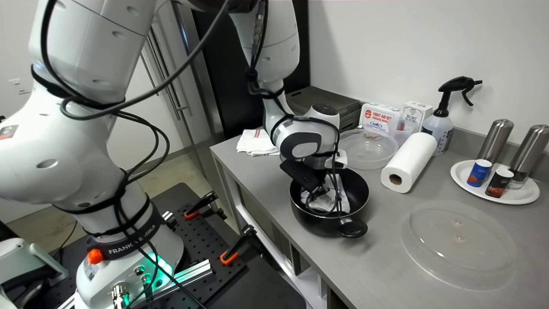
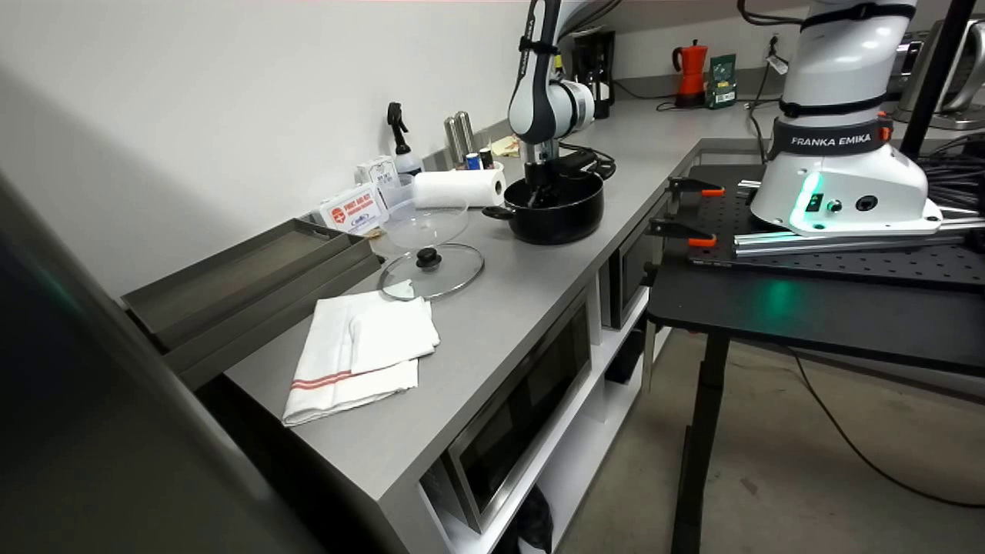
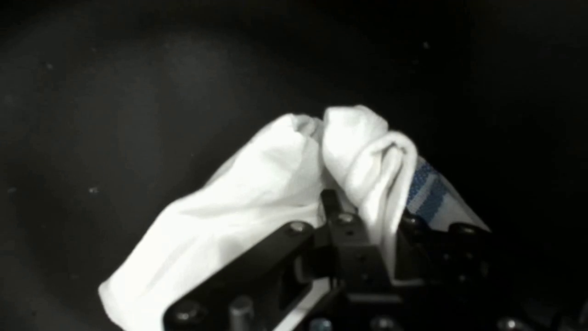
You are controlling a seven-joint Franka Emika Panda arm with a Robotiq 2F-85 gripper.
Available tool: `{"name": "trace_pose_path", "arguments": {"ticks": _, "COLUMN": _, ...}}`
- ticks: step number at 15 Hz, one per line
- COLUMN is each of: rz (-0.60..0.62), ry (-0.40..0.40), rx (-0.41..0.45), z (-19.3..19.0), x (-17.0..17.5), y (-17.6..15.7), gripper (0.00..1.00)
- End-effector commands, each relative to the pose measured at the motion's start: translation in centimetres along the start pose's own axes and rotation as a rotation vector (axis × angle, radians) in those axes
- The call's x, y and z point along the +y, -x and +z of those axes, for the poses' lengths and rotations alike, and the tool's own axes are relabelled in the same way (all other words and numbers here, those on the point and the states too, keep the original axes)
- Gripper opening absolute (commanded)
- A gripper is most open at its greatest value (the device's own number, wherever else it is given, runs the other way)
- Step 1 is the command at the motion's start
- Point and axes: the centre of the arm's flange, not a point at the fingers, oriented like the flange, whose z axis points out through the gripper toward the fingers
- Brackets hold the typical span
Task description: Pick up the towel from the countertop, wipe inside the black pot and put the towel back on the table.
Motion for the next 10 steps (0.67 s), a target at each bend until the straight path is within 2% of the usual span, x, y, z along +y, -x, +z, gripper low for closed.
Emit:
{"name": "trace_pose_path", "arguments": {"ticks": 1, "rz": 0.013, "ry": 0.026, "rx": 0.009, "z": -0.7, "x": 1.2, "y": 0.5, "gripper": 0.03}}
{"name": "trace_pose_path", "arguments": {"ticks": 4, "rz": 0.061, "ry": 0.062, "rx": 0.030, "z": -1.2, "x": 3.1, "y": 0.3, "gripper": 0.03}}
{"name": "trace_pose_path", "arguments": {"ticks": 10, "rz": 0.187, "ry": 0.188, "rx": 0.097, "z": -2.5, "x": 7.4, "y": 0.7, "gripper": 0.03}}
